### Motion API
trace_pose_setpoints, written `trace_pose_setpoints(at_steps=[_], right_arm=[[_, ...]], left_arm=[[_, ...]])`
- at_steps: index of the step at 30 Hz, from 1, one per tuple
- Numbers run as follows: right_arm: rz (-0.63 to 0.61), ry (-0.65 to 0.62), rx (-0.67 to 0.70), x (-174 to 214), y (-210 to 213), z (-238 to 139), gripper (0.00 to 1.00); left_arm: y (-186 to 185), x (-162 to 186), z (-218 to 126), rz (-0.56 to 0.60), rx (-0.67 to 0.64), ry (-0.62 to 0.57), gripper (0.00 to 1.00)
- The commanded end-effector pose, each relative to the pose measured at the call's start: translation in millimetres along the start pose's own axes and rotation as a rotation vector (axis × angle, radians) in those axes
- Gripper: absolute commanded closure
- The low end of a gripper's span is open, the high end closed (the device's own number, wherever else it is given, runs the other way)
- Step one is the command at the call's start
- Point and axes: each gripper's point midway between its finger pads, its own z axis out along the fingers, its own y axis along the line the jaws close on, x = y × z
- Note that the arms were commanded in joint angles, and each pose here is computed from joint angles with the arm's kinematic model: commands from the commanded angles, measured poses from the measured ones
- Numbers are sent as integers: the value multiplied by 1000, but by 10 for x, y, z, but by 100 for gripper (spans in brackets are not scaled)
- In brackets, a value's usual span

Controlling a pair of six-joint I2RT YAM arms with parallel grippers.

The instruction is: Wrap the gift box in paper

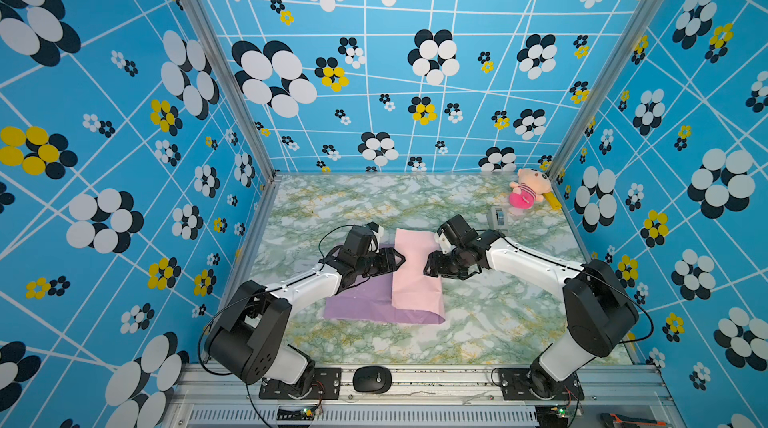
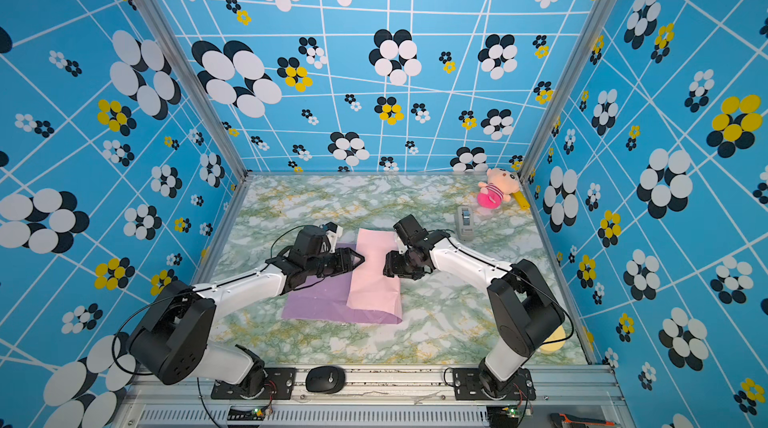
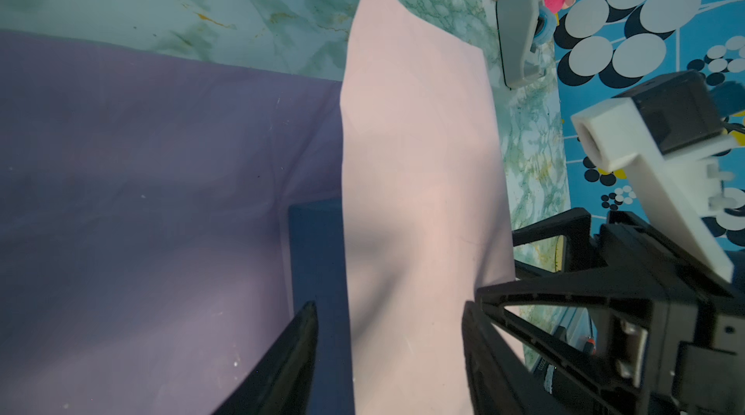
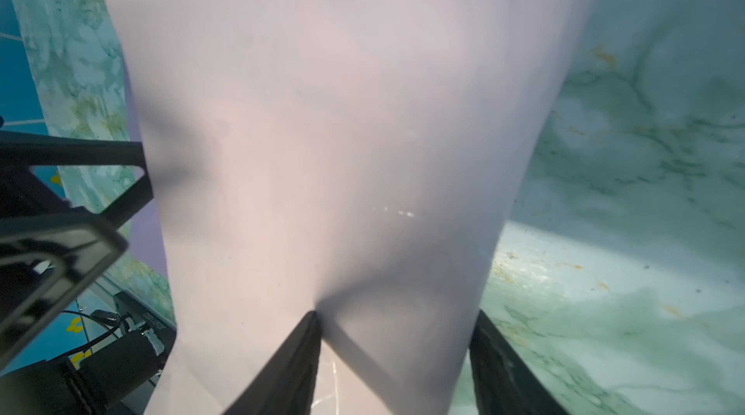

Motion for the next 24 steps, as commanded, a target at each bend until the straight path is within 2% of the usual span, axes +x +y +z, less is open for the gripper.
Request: trace_pose_setpoints(at_steps=[1,5,10,13,16,18,21,24], right_arm=[[-22,41,93,112,-149,39,38],[-38,28,75,82,-76,32,36],[-50,14,48,52,-6,17,34],[-41,-2,17,15,54,-19,24],[-11,-3,-25,-9,90,-66,15],[-2,-12,-29,-38,104,-79,1],[9,10,-6,-5,49,-8,3],[8,36,56,63,-100,82,13]], left_arm=[[-1,128,17,3,7,36,41],[76,236,93,-10,-11,63,46],[151,304,146,-7,-34,79,63],[230,336,161,-18,-63,86,73],[285,355,149,-19,-84,81,77],[291,361,142,-18,-86,80,78],[293,378,138,-21,-83,83,77],[290,360,110,-21,-88,76,73]])
